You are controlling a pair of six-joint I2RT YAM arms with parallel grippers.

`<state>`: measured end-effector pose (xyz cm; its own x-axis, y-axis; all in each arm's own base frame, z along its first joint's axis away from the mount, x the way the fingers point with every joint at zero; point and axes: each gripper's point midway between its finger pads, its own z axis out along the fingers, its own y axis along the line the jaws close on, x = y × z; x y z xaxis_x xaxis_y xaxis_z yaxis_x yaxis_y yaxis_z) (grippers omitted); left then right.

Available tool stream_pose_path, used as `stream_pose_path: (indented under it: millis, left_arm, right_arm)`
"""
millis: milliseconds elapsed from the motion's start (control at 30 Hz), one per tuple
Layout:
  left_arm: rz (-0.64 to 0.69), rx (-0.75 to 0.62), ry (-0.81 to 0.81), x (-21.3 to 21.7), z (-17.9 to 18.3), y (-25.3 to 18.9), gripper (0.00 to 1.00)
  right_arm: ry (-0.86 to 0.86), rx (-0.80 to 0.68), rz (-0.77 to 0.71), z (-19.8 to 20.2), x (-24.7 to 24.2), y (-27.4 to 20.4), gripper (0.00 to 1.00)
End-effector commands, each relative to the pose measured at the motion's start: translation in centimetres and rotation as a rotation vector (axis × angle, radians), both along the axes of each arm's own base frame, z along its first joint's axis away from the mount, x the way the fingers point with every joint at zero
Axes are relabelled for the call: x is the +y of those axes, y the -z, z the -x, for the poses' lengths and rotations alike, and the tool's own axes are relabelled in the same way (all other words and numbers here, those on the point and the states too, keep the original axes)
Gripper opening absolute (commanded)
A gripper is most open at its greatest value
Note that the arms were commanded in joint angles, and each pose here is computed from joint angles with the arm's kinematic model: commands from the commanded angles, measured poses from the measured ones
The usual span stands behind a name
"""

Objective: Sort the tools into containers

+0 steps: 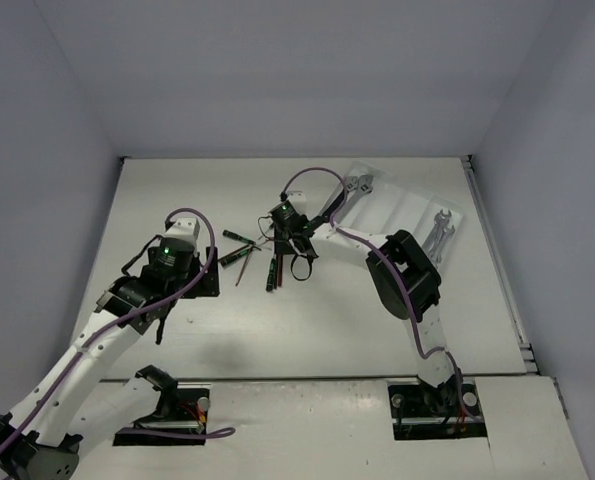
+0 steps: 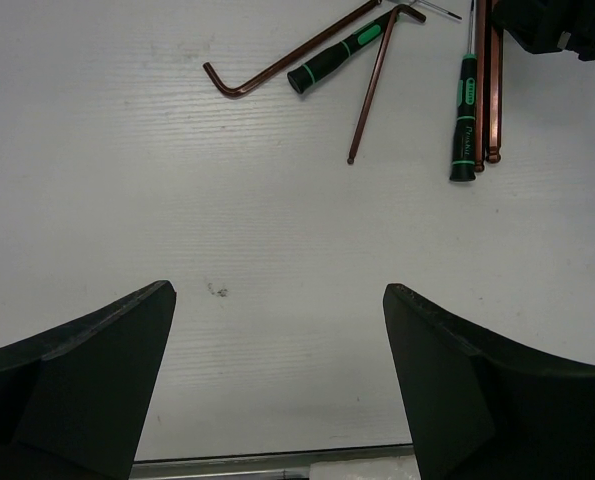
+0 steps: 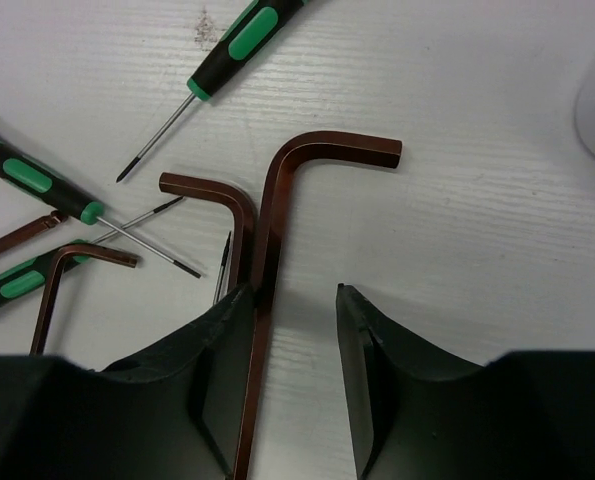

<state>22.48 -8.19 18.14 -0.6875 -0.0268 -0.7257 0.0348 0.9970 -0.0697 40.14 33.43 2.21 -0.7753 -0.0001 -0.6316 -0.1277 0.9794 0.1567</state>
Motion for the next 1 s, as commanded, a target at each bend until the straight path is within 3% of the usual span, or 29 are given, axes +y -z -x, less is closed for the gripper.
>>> stream_pose_path:
  millis: [0, 333, 467, 567, 633, 867, 967]
  left_arm:
    - [0.036, -0.023, -0.021, 0.1, 0.1, -1.0, 0.83]
    - [0.027, -0.004, -0.012, 0.0, 0.3, -0.4, 0.83]
    - [0.023, 0.0, -0.011, 0.0, 0.2, -0.3, 0.83]
    - [0.02, 0.002, -0.01, 0.0, 0.2, -0.3, 0.83]
    - [0.02, 0.003, -0.008, 0.0, 0.2, -0.2, 0.83]
    - [0.018, 0.011, -0.011, -0.1, 0.0, -0.2, 0.83]
    - [0.016, 0.007, -0.016, -0.1, -0.2, -0.4, 0.83]
  right_arm:
    - [0.044, -0.047, -0.013, -1.1, 0.6, -1.0, 0.35]
    - [0.044, 0.001, 0.052, 1.2, -0.8, 1.4, 0.33]
    - [0.059, 0.006, 0.106, 1.9, -2.4, 1.5, 0.23]
    - [0.071, 0.002, 0.132, 2.2, -3.5, 1.0, 0.1]
    - [0.082, -0.019, 0.133, 2.2, -4.2, -0.1, 0.01]
    - [0.123, -0.153, 0.021, 0.3, -5.5, -8.5, 0.0]
    - [0.207, -0.224, -0.037, -1.5, -8.8, -13.0, 0.0]
